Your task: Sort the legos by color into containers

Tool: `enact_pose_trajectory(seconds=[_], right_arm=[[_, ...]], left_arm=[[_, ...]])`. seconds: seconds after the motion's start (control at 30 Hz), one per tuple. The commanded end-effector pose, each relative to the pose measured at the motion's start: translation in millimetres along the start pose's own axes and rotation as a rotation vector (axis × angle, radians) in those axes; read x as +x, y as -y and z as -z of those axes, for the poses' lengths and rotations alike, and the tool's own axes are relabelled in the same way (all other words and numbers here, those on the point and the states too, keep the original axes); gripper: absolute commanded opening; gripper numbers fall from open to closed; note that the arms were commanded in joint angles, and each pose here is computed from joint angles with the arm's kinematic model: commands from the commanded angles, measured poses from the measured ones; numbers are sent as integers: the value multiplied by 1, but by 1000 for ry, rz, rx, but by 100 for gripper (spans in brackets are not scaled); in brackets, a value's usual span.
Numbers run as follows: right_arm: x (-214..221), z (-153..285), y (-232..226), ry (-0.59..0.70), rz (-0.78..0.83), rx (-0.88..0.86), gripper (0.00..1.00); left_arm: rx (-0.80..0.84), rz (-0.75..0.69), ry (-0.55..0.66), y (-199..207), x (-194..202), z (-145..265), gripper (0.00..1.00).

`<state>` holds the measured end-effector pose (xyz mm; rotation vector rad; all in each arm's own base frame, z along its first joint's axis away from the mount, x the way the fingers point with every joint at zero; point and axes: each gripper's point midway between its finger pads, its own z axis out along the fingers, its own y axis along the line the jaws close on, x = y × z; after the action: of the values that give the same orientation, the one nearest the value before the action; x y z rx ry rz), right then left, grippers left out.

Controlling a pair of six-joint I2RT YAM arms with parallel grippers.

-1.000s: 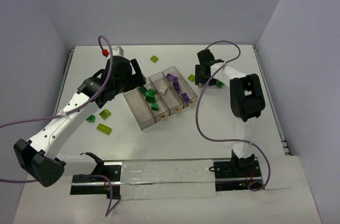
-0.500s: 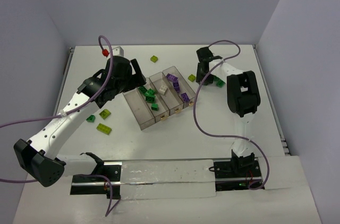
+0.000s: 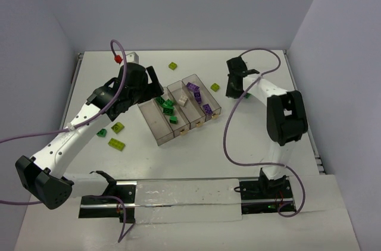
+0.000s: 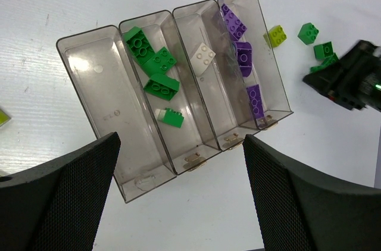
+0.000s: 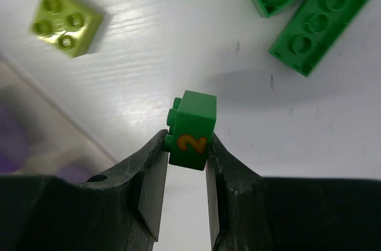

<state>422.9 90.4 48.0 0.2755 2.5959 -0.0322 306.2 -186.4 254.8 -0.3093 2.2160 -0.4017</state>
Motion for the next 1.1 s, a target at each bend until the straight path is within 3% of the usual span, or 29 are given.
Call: enact_pose_trajectory(seconds=[0.0, 0.17, 0.33, 0.7, 1.07], right_arm=[[-37, 65, -24, 200, -37, -139, 14], [-31, 109, -72, 256, 14, -258, 14], [-10, 144, -152, 271, 147, -372, 14], [47, 138, -245, 176, 326, -474, 16], [51, 112, -288, 130, 357, -484, 22]], left_arm=[[1, 5, 31, -1, -9, 9, 92], [-27, 25, 32, -7, -7, 10, 92], [-45, 47, 48, -12, -10, 15, 92], [-71, 100, 101, -25, -16, 29, 92], [-72, 108, 101, -28, -15, 33, 92]])
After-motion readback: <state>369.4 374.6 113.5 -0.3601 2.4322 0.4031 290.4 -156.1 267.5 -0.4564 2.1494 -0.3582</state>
